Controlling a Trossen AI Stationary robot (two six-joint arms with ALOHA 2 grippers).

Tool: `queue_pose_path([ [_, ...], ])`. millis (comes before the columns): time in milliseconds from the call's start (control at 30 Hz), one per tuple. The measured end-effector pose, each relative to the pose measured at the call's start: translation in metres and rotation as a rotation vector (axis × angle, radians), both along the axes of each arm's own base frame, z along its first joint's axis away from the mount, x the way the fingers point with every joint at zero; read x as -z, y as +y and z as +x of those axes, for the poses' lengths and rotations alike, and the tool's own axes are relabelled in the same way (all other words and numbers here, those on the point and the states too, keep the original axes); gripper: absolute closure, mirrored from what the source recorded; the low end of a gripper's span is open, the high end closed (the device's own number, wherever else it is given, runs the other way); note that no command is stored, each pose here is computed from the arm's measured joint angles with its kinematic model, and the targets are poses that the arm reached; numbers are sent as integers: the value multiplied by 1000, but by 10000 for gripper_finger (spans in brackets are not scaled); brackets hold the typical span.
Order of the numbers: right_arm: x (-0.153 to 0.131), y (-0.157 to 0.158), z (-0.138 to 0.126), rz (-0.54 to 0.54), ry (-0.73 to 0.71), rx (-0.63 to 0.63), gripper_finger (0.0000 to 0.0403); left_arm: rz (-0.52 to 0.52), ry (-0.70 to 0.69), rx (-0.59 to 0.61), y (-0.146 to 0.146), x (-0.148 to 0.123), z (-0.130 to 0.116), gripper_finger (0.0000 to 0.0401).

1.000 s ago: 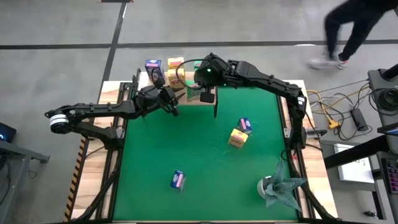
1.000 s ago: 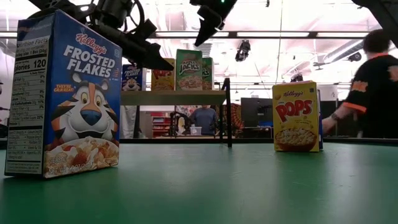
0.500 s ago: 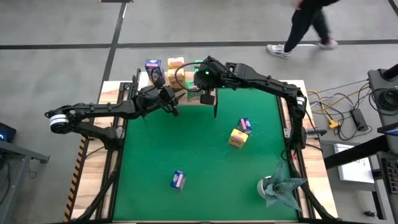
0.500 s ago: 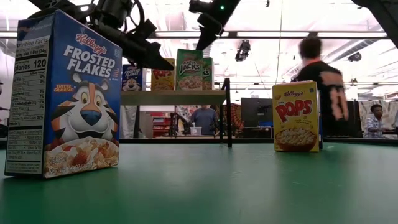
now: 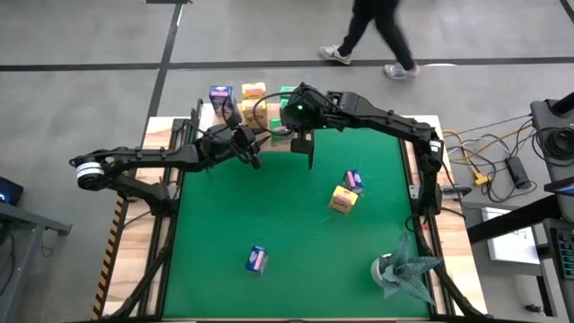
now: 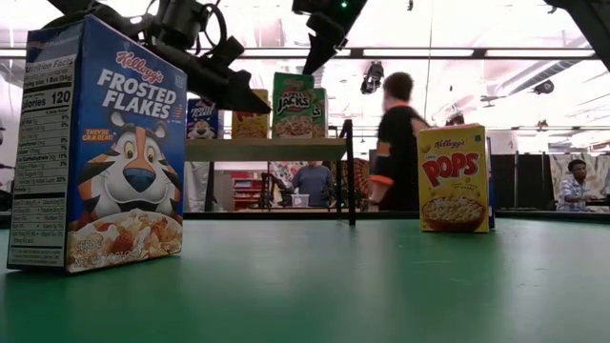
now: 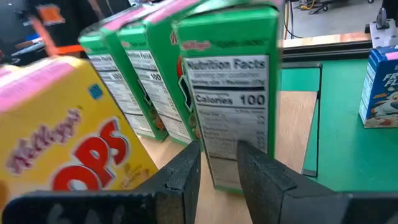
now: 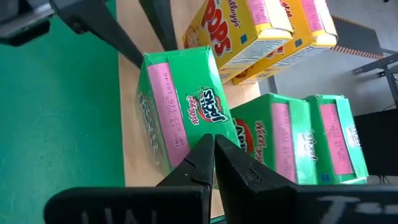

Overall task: Stack cereal on shelf
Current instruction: Put the bottom green cereal box on the shelf aligned with the other green cereal box

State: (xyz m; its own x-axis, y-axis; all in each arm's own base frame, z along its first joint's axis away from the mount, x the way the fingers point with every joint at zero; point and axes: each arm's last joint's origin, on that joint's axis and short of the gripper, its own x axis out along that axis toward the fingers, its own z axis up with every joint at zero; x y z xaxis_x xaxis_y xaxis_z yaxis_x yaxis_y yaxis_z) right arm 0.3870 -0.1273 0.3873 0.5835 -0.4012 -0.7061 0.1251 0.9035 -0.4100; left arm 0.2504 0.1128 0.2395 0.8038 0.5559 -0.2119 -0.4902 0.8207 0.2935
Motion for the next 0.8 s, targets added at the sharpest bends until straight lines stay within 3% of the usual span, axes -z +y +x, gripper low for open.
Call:
queue_pose_path([
  [467,-5,0,-4,-29,2,26,394,-10,43,1,10,11,23,313],
  [800,-15,1,-12,-72,-7,48,394,-21,55,3,10,12,25,313],
])
